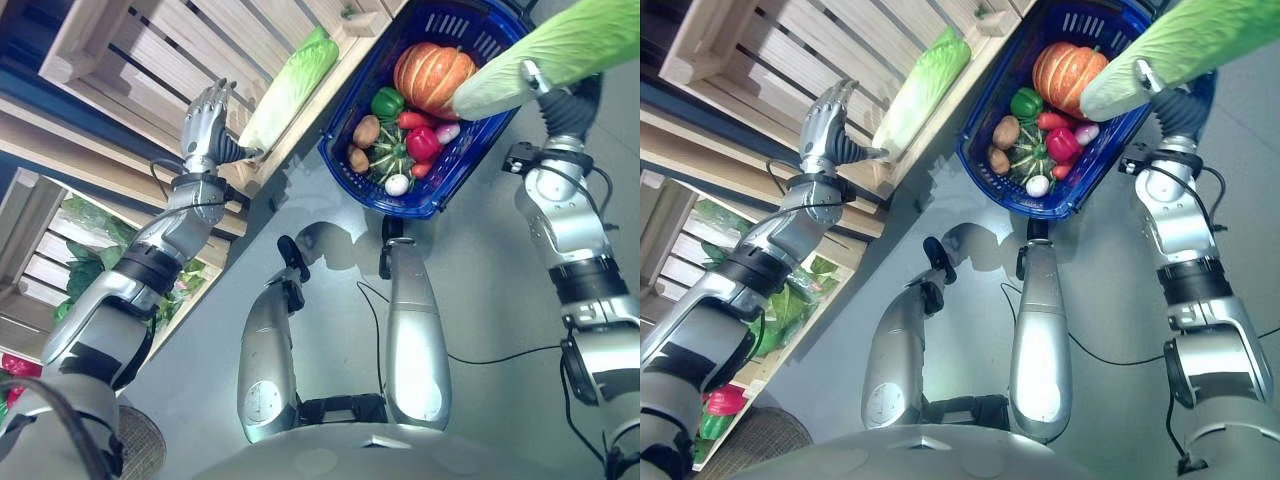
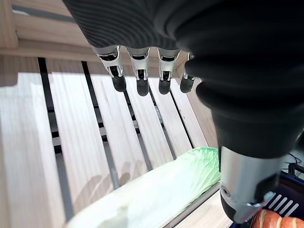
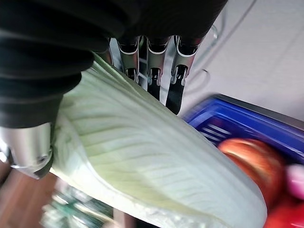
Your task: Pick up fruits and vegetables into the basket
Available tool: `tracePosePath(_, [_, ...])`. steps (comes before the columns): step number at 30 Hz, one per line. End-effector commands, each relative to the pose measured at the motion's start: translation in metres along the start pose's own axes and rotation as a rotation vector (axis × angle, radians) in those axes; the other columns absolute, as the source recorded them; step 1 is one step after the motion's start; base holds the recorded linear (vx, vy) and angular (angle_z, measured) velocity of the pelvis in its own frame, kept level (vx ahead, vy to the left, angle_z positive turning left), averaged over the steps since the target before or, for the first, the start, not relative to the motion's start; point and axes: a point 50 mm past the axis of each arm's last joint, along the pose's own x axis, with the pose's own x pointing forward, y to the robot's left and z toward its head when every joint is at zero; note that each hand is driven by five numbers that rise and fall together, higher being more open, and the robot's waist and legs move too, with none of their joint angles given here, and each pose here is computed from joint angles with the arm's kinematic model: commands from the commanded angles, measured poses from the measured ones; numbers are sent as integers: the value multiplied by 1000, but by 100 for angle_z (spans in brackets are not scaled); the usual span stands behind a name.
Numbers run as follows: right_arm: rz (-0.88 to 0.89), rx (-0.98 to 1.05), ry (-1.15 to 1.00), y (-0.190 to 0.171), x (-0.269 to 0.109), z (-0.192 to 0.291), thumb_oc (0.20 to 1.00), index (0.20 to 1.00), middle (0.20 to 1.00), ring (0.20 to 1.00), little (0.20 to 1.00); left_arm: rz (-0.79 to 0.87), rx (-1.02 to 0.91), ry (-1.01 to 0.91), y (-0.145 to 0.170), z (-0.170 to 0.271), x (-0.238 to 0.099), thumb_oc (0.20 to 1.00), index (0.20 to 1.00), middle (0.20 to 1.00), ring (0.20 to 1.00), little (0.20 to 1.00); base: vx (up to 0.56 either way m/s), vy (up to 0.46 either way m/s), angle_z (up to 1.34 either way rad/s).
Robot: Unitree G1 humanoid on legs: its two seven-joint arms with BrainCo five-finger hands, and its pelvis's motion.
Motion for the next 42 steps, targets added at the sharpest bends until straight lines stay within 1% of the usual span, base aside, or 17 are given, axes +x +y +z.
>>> tracePosePath(1, [42,-3,-89,-4,16,25,200,200,200,200,200,80,-91,26,4,7,8,1000,1000,1000,1000,1000,0,0,0])
tracePosePath(5, [148,-1,21,14,31,17,200,200,200,200,200,102,-136,19,9,20,21,1000,1000,1000,1000,1000,0,0,0])
tracePosePath(8, [166,-46,89,20,38,14,200,200,200,200,200,115,-171,25,12,28,28,1000,1000,1000,1000,1000,-8,-5,5])
tracePosePath(14, [162,-105,189,19,46,6,200,200,200,200,200,121,-198,37,14,38,37,1000,1000,1000,1000,1000,3,-9,10])
tracePosePath(22, [146,-212,457,11,37,-32,200,200,200,200,200,91,-204,84,11,38,42,1000,1000,1000,1000,1000,15,-23,4])
tracePosePath(23, [143,-241,502,9,35,-38,787,787,787,787,787,87,-194,89,11,38,44,1000,1000,1000,1000,1000,-2,-56,2])
tracePosePath(24, [140,-267,523,9,33,-41,1000,1000,1000,1000,1000,85,-187,93,12,38,45,1000,1000,1000,1000,1000,-5,-81,0])
tracePosePath(26, [131,-297,545,8,30,-46,1000,1000,1000,1000,1000,83,-180,105,12,38,48,1000,1000,1000,1000,1000,1,-56,0])
tracePosePath(28, [124,-326,520,11,30,-46,1000,1000,1000,1000,1000,84,-170,120,13,37,50,1000,1000,1000,1000,1000,4,-39,0])
tracePosePath(32, [103,-397,351,19,30,-33,1000,1000,1000,1000,1000,108,-178,185,19,28,55,1000,1000,1000,1000,1000,-2,0,-6])
tracePosePath(34, [98,-394,266,24,25,-26,1000,1000,1000,1000,1000,139,-191,221,21,22,54,1000,1000,1000,1000,1000,5,43,-15])
tracePosePath(38, [119,-364,138,24,4,-26,1000,1000,1000,1000,1000,197,-215,284,30,6,51,1000,1000,1000,1000,1000,13,62,-12])
tracePosePath(42, [193,-319,52,21,-29,-34,1000,1000,1000,1000,1000,232,-250,362,35,-13,45,1000,1000,1000,1000,1000,22,74,-13])
